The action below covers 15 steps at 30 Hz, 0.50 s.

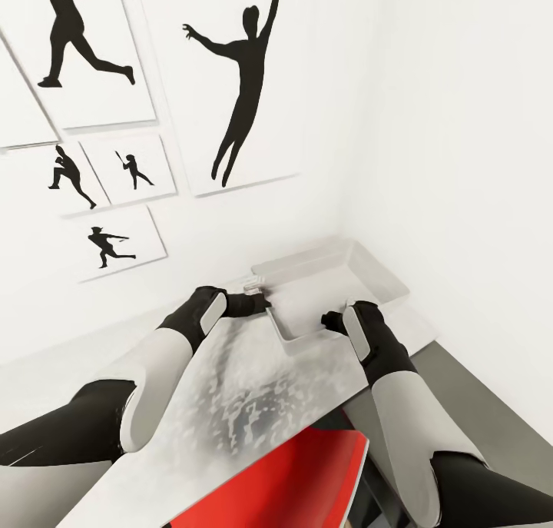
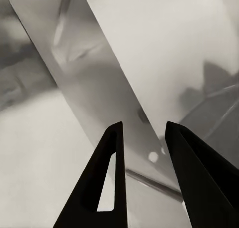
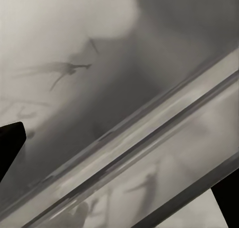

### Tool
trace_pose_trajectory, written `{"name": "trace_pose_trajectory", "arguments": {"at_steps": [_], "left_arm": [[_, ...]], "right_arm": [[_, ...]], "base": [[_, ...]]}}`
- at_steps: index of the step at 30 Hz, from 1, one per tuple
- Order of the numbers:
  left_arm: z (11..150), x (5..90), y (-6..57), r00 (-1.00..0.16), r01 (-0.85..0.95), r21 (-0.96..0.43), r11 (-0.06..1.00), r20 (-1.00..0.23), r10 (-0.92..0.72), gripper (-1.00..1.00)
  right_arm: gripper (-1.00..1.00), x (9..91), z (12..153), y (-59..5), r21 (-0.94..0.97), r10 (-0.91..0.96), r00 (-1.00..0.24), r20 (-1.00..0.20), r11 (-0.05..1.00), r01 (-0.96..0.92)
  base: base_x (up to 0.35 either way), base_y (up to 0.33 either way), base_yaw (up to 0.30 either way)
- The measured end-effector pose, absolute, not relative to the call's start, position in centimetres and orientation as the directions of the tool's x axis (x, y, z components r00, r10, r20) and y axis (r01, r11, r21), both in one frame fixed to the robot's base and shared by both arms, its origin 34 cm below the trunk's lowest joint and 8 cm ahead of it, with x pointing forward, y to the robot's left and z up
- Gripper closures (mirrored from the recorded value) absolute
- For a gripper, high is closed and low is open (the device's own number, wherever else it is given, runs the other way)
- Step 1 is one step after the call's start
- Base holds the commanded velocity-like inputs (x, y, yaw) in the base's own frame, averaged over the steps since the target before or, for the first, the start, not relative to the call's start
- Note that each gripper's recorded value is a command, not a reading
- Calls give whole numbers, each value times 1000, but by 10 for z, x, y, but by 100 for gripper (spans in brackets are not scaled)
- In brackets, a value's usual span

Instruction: Put all the toys in the child's room - the three board games (two on the bed and one on the table), the two jigsaw puzzles on the table, and the tennis ball on the table - inside the toy box on the table in the child's room.

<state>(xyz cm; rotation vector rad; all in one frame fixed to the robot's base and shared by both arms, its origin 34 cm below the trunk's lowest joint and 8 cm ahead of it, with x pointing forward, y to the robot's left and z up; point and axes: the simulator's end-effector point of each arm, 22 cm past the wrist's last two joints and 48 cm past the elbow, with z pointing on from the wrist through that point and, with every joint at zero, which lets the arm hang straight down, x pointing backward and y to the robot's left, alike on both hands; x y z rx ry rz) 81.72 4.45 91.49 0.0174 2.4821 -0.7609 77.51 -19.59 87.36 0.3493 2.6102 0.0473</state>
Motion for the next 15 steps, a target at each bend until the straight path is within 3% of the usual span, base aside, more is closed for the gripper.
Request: {"name": "trace_pose_trajectory", "arguments": {"at_steps": [15], "left_arm": [[918,818,46,-851,174,-502,847,-510,-127,100]], "right_arm": [[100,774,874,-195,96,254,-842,-476,967,237]], "base": [[-24,0,0]]}}
